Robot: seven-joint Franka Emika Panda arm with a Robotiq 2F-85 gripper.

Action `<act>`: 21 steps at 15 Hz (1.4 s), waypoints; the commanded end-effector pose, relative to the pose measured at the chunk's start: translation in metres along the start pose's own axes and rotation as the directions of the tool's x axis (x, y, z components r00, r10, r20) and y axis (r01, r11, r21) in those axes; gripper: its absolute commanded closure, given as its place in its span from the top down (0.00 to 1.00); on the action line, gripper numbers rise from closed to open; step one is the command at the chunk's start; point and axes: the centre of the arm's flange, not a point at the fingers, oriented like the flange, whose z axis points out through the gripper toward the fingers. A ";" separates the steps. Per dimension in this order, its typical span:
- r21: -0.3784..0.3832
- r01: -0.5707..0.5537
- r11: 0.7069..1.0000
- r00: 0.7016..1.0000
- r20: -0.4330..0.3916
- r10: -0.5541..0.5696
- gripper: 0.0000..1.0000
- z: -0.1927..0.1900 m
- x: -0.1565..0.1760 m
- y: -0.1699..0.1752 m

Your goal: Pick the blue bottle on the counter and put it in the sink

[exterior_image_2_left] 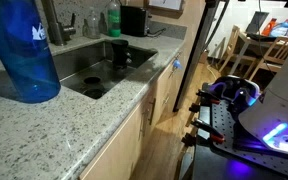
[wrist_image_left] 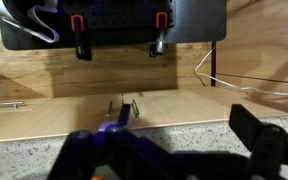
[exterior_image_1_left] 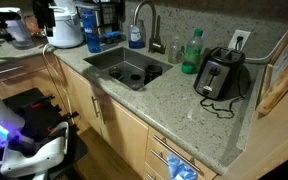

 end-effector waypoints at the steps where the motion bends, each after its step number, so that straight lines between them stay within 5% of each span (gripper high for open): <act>1: 0.000 0.000 1.000 1.000 0.000 0.000 1.00 0.000 0.000 0.000; 12: -0.008 0.008 1.000 1.000 -0.023 -0.009 1.00 -0.004 0.001 -0.003; 21: -0.057 0.082 0.995 0.987 -0.136 -0.089 1.00 -0.025 0.045 -0.048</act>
